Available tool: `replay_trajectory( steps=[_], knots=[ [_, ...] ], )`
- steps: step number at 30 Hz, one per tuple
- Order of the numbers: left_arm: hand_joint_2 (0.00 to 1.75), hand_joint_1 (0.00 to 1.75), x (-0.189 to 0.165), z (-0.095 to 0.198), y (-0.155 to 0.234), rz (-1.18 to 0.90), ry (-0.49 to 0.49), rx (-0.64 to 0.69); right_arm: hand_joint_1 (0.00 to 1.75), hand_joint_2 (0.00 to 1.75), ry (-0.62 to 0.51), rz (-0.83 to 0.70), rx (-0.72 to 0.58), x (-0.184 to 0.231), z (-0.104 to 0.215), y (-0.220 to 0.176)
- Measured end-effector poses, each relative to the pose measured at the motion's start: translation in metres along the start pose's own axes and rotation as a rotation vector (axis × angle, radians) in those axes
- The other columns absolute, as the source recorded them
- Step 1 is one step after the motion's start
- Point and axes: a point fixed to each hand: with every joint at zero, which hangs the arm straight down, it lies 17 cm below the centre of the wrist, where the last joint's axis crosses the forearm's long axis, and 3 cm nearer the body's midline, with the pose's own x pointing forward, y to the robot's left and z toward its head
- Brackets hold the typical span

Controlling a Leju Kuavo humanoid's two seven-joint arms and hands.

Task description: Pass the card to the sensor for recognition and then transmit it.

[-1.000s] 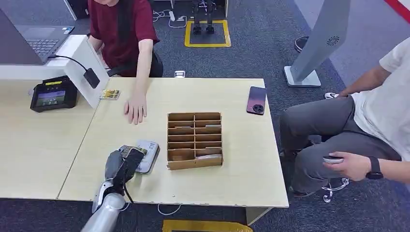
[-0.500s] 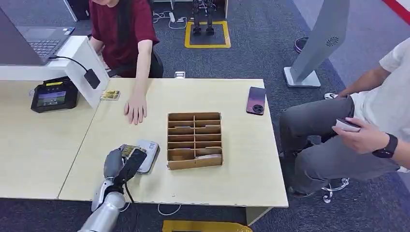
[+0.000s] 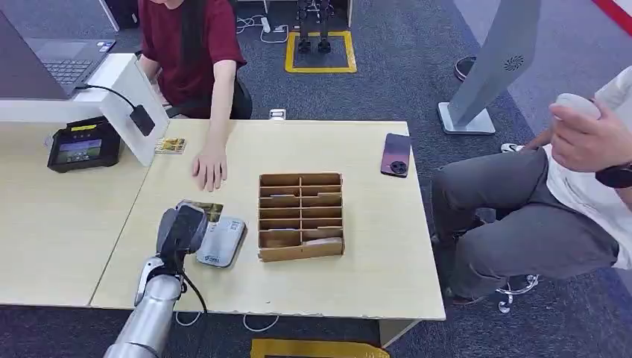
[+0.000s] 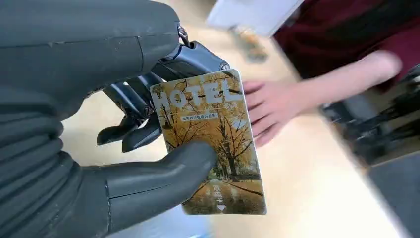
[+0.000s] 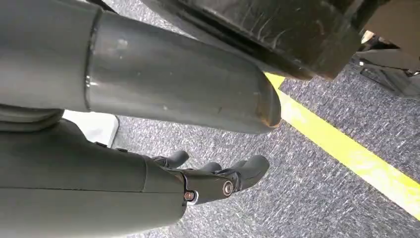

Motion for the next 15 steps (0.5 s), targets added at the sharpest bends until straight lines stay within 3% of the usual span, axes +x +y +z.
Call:
replay_trajectory(
  steps=[10, 15],
  knots=[
    [1.75, 1.75, 0.147, -0.073, 0.095, -0.002, -0.299, 0.188, 0.00, 0.00, -0.020, 0.019, -0.016, 0.007, -0.002, -0.008],
    [1.75, 1.75, 0.191, -0.085, 0.128, -0.052, -0.387, 0.260, 0.00, 0.00, -0.025, 0.028, -0.015, 0.008, -0.002, -0.009]
  ],
)
